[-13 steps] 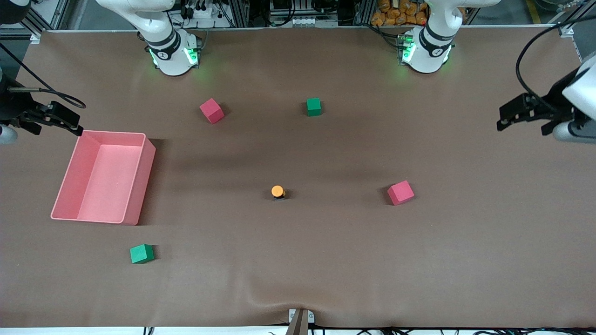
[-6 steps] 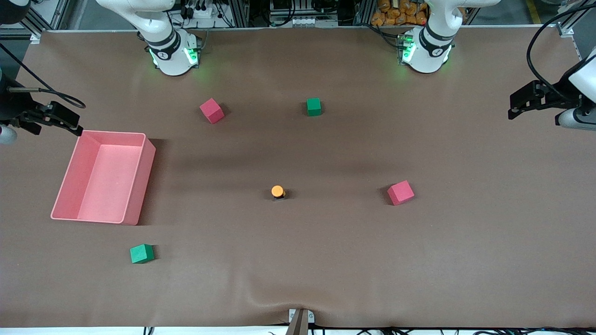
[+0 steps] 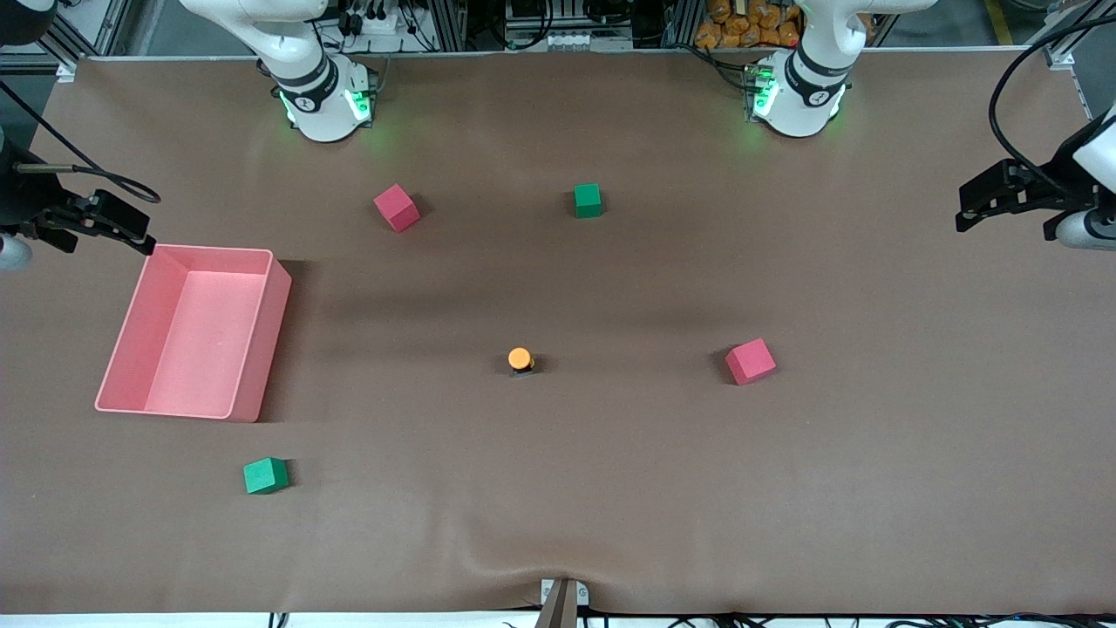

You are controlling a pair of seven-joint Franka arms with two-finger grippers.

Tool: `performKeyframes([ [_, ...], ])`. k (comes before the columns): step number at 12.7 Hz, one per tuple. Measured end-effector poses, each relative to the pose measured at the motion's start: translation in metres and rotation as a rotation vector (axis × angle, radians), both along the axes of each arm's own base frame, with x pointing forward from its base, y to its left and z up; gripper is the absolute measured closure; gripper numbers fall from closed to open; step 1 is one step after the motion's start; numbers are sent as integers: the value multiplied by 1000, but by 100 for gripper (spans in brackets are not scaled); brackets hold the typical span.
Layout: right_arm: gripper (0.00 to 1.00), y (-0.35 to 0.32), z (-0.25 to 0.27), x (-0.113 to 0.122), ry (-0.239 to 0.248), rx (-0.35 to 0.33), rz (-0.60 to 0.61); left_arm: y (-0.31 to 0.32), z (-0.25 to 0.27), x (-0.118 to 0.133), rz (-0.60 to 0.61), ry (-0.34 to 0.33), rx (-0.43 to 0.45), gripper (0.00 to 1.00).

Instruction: Place and upright button with both arms

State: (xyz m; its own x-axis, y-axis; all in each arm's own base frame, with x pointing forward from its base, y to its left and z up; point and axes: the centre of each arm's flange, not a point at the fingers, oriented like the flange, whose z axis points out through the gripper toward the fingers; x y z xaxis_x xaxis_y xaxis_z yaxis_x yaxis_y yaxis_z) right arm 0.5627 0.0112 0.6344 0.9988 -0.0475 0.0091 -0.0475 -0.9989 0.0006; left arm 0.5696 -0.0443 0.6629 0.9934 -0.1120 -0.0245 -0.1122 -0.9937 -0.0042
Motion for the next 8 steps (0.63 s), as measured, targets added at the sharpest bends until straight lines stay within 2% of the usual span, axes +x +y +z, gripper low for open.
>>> performKeyframes([
  [3,0,0,0,0,-1,0,-1,21,-7,-1,38,4,-4,0],
  [8,0,-3,0,0,0,0,-5,24,-16,-33,47,12,-1,0],
])
